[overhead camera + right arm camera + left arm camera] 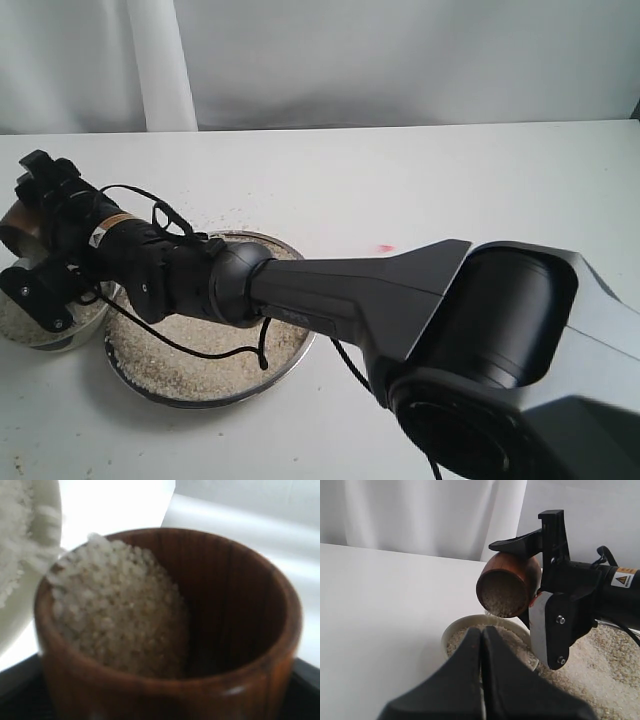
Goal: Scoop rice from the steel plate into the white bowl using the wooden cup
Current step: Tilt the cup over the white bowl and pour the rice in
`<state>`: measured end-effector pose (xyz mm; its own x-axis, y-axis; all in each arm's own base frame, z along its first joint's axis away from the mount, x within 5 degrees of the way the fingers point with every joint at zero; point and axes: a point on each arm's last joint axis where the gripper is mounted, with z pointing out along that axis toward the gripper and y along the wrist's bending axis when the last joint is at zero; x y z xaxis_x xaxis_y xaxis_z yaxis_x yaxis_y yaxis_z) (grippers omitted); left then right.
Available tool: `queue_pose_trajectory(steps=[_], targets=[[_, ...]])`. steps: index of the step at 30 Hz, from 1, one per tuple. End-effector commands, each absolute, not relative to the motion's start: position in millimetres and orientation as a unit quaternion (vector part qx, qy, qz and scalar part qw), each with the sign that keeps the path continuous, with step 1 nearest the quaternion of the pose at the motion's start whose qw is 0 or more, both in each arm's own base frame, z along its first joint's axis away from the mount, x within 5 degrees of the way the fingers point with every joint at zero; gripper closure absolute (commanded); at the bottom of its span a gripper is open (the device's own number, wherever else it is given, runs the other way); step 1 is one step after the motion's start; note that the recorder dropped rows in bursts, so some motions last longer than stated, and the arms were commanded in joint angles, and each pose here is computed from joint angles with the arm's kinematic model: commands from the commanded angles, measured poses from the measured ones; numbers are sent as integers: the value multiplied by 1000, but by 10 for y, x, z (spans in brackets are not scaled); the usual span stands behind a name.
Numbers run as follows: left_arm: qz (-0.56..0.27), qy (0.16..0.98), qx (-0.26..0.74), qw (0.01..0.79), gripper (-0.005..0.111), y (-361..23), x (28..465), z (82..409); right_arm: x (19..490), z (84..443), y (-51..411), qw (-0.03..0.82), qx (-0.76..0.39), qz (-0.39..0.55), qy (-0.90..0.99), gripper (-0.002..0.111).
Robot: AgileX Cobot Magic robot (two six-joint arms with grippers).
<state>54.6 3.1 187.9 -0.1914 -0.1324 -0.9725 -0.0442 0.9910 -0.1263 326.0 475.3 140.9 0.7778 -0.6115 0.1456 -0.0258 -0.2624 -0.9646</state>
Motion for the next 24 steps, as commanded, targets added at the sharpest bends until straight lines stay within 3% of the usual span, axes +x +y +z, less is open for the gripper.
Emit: queue_pose_trajectory(steps=[1,24], targets=[[-38,769,-58,635,107,28,548,1879,3286,1559,4754,585,-734,-281,197,108],[-38,769,-58,635,107,28,548,1879,3413,1567,4667,579,-735,-300,187,108]])
